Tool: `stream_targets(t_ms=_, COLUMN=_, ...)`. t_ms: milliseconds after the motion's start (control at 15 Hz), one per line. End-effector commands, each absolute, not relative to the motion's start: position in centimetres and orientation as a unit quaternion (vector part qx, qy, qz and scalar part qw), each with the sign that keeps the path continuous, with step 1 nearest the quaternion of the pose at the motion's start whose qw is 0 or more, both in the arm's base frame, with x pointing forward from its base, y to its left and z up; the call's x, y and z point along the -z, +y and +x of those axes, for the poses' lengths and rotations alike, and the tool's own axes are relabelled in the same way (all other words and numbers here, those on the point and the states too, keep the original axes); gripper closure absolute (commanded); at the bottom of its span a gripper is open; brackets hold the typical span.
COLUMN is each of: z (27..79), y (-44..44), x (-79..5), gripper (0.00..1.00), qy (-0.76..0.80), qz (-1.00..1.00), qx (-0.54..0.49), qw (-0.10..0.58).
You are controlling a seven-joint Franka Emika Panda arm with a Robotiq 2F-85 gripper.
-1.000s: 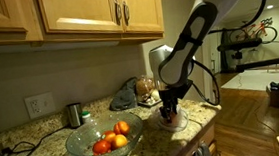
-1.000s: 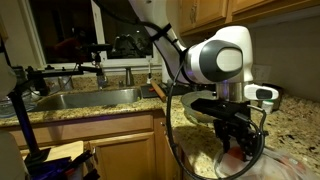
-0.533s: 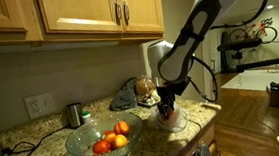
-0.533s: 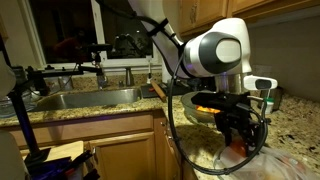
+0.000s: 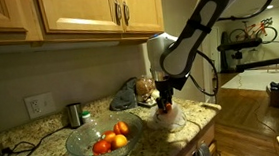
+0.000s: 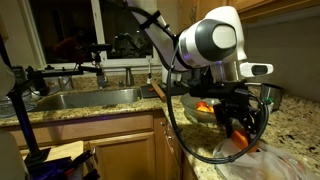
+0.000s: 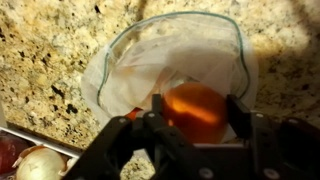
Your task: Take one peach from the plastic and put it in the glass bowl
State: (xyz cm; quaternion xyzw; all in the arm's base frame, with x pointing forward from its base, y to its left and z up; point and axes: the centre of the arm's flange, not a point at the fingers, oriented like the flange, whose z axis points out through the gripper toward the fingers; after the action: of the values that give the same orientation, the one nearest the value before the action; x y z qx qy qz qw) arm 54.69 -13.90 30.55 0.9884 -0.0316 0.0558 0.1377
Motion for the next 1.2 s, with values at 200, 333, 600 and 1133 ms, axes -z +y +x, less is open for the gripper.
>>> stream_targets(t_ms=200, z=51.9, y=-12.7, x=-33.1, gripper=0.61, qy=-0.032, qz=0.984, qx=-0.084, qw=0.155)
stream_targets(t_ms=333, z=51.7, y=-12.4, x=-33.5, gripper=0.61, qy=-0.029, qz=0.983, qx=-0.088, qw=0.159)
stream_targets(t_ms=600, z=51.4, y=-11.6, x=-34.0, gripper=0.61, qy=-0.022, qz=0.980, qx=-0.094, qw=0.173)
stream_targets(t_ms=1133, z=51.0, y=-9.4, x=-35.6, gripper=0.61, qy=-0.012, qz=0.968, qx=-0.117, qw=0.219)
